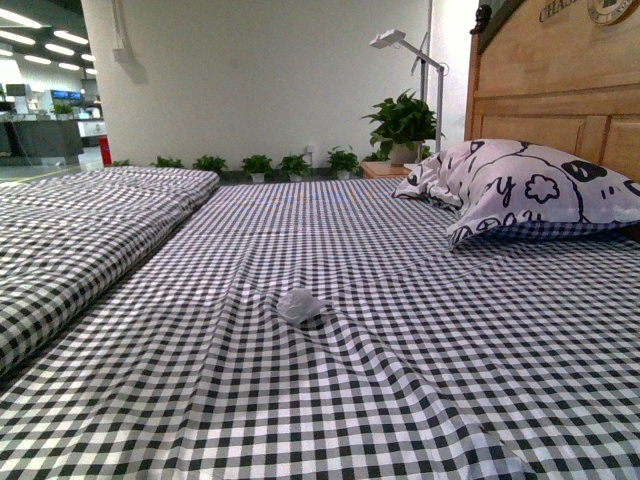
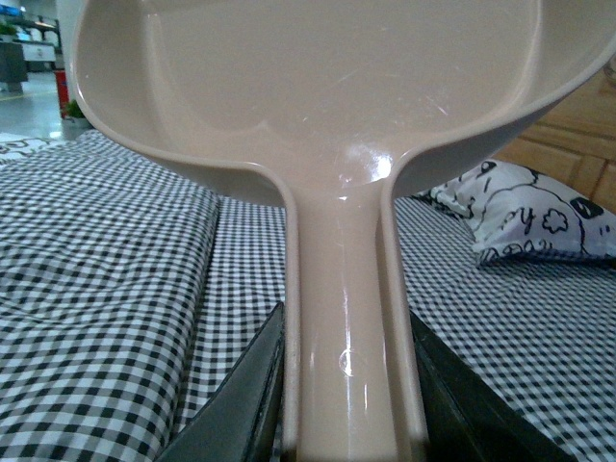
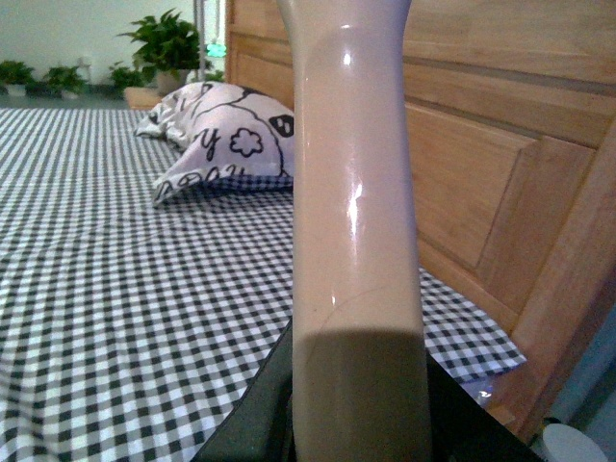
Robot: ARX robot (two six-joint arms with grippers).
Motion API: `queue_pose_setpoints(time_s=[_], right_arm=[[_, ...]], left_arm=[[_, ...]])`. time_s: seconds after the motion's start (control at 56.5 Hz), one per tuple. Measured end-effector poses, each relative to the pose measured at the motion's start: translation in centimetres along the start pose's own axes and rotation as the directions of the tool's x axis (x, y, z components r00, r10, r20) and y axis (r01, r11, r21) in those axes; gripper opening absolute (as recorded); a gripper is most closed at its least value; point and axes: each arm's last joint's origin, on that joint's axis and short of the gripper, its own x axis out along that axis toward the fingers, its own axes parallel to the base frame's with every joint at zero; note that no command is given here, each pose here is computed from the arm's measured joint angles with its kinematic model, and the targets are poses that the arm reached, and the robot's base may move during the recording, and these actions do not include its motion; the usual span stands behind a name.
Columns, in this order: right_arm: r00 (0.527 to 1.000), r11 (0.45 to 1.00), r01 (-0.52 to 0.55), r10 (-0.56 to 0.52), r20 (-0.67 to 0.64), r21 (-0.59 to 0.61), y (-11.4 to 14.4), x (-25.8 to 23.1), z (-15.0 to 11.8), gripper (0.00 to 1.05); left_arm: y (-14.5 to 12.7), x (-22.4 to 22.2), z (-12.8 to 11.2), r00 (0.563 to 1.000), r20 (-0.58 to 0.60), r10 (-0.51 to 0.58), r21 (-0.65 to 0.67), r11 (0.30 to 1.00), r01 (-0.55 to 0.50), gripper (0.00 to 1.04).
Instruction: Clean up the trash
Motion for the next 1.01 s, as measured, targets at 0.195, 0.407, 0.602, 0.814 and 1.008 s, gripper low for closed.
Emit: queue_pose_setpoints(time_s=[0.195,0.407,0.602,0.814,1.008], right_arm=[[1.000,1.000,0.011,-0.011,0.004,0.017,-0.2,-0.1,0.1,0.19],[1.000,1.000,0.009,-0.009,0.004,0.015,-0.2,-0.1,0.1,0.19],[1.000,1.000,0.009,-0.009,0.004,0.015,-0.2,-0.1,0.1,0.19],[1.000,1.000,0.009,-0.009,0.004,0.015,-0.2,-0.1,0.1,0.19],[1.000,1.000,0.009,-0.009,0.004,0.015,-0.2,-0.1,0.1,0.19]], left_arm=[[0.1,0.3,-0.1,0.995,-0.095,0.016,-0.027,0.999,-0.019,0.28],[2.9,3.5,-0.7,0.938,-0.341,0.052,0.012,0.999,-0.052,0.28],[6.8,8.3,-0.9,0.923,-0.385,-0.021,0.193,0.976,0.103,0.28],[12.4,15.0,-4.7,0.805,-0.585,-0.100,0.341,0.870,0.356,0.28],[13.6,18.1,-6.8,0.759,-0.623,-0.191,0.364,0.788,0.497,0.28]])
